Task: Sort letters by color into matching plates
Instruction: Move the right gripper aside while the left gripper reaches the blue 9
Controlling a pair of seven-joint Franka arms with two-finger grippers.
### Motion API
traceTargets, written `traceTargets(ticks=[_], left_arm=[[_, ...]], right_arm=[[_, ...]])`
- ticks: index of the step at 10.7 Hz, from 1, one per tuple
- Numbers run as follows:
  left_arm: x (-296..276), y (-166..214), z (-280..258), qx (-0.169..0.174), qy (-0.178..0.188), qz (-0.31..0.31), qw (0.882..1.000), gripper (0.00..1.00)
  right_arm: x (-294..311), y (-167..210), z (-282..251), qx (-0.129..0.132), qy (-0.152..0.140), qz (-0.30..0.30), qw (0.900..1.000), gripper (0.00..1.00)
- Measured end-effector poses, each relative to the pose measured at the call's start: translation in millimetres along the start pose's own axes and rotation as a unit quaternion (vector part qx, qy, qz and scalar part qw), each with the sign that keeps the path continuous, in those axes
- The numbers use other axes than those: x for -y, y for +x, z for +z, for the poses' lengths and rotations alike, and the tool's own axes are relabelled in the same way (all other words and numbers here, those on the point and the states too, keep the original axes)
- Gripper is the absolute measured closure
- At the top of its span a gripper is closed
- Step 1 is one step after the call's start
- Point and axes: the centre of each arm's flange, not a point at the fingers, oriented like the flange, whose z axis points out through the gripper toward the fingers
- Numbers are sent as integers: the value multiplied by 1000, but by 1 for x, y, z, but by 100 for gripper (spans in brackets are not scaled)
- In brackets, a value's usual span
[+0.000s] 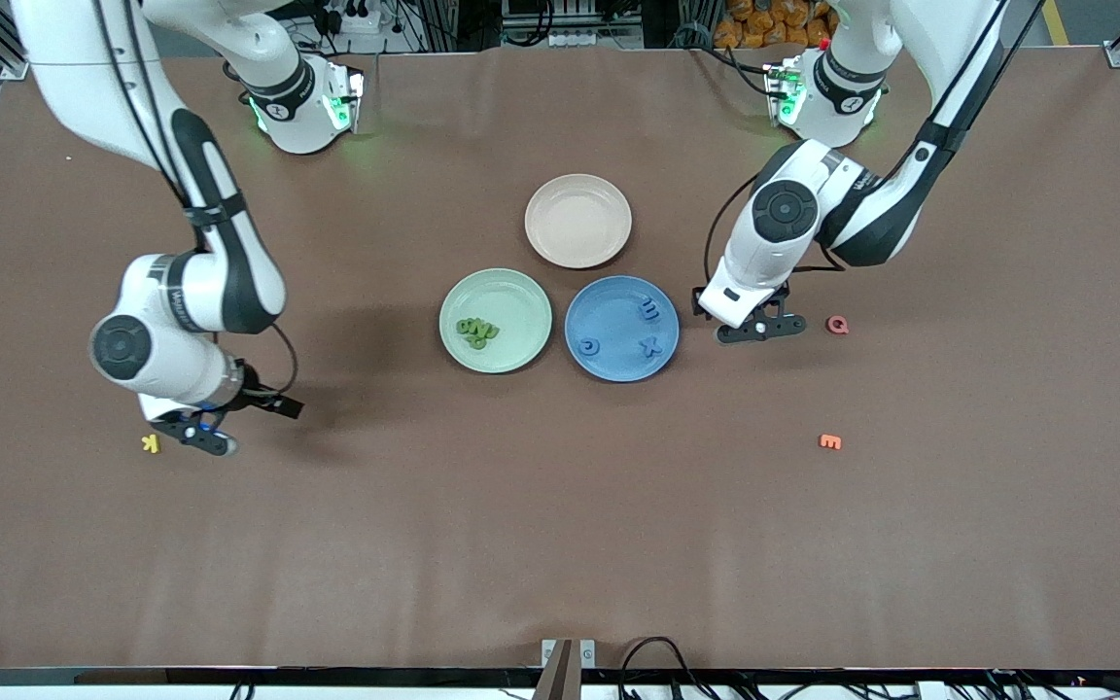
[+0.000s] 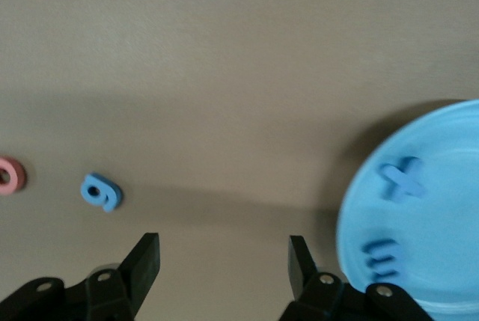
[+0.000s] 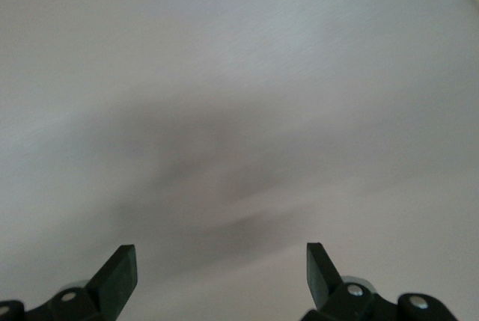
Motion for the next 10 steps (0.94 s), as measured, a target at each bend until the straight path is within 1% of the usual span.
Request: traceTargets(ticks=[1, 2, 4, 5, 8, 10], left_arm=[[10, -2, 11, -12, -2, 15, 1000, 22], [17, -5, 19, -18, -1, 28, 999, 22], [28, -4, 26, -19, 3, 72, 997, 23], [31, -3, 26, -19, 4, 91, 996, 24], [33, -7, 30, -36, 29, 140, 989, 24], [33, -12, 35, -48, 33, 176, 983, 24]], right_arm=[[-21, 10, -1, 0, 0, -9, 1000, 0], [-40, 17, -1, -1, 1, -18, 1000, 0], [-73, 29, -1, 0, 2, -39, 999, 0], [-85, 33, -1, -1, 2, -47, 999, 0], [-100, 40, -5, -5, 2, -73, 997, 0], [-114, 47, -21, -20, -2, -88, 996, 0]])
